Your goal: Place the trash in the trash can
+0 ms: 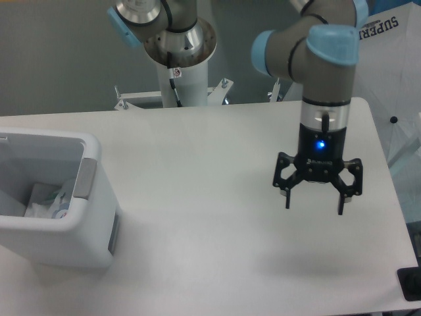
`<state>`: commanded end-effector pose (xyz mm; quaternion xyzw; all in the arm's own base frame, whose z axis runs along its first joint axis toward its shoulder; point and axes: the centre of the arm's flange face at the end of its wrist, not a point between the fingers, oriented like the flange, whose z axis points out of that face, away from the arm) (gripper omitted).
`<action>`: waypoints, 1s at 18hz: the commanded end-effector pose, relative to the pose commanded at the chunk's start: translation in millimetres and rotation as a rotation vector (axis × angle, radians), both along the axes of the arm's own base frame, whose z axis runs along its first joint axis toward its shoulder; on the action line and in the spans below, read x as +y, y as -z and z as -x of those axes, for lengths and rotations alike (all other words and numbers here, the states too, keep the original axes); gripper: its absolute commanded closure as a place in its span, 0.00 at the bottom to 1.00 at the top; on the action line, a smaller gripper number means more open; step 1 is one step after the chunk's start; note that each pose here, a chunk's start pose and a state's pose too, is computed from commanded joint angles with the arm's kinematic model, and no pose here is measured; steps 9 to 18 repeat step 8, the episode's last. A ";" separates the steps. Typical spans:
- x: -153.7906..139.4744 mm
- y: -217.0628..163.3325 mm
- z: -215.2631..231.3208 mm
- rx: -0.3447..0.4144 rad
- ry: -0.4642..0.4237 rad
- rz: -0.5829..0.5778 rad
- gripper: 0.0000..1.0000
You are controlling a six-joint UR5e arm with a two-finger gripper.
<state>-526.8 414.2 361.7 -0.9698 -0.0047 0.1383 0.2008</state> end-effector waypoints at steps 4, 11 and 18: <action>-12.4 20.6 -3.5 -0.008 0.104 0.200 0.00; -15.8 20.2 -7.2 -0.019 0.121 0.250 0.00; -15.8 20.2 -7.2 -0.019 0.121 0.250 0.00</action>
